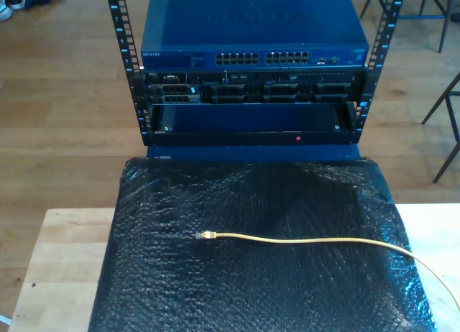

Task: Grab the cable and plug it in

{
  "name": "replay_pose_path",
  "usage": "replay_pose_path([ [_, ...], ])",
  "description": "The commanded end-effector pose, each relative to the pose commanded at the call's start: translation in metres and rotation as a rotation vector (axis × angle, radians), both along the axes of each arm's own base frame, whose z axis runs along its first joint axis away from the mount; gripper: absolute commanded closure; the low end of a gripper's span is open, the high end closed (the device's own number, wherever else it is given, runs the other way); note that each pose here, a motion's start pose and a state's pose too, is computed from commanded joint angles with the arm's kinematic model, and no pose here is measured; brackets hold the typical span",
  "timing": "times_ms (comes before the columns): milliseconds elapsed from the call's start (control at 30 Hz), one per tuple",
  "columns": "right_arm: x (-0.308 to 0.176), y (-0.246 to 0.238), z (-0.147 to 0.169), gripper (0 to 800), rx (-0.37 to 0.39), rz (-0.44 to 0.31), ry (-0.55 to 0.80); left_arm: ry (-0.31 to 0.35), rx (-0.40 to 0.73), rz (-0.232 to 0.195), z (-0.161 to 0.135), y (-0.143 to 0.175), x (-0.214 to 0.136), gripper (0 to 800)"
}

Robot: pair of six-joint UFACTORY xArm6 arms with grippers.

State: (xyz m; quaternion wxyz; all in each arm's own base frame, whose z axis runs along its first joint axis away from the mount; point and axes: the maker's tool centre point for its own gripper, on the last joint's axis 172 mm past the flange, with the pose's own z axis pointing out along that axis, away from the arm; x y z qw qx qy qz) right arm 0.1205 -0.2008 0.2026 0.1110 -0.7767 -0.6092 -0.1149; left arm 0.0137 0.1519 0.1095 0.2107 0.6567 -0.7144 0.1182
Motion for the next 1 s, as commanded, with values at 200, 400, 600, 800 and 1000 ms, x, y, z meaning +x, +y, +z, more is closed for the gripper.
replay_pose_path([
  [200,0.024,0.005,0.009,3,0.025,-0.006,0.046,-0.016,0.003,0.019,0.022,0.006,0.027,0],
  [400,0.037,0.015,0.017,3,0.099,0.011,0.105,0.036,-0.024,0.016,0.044,-0.003,0.042,0],
  [600,0.053,0.014,0.03,4,0.121,0.01,0.072,0.069,-0.006,0.011,0.05,-0.006,0.056,0],
  [800,0.085,0.026,0.057,4,0.181,-0.011,-0.037,0.057,-0.003,0.014,0.054,-0.013,0.078,0],
  [1000,0.104,0.06,0.081,6,0.319,-0.047,-0.046,0.057,-0.052,-0.01,0.074,-0.032,0.096,0],
])
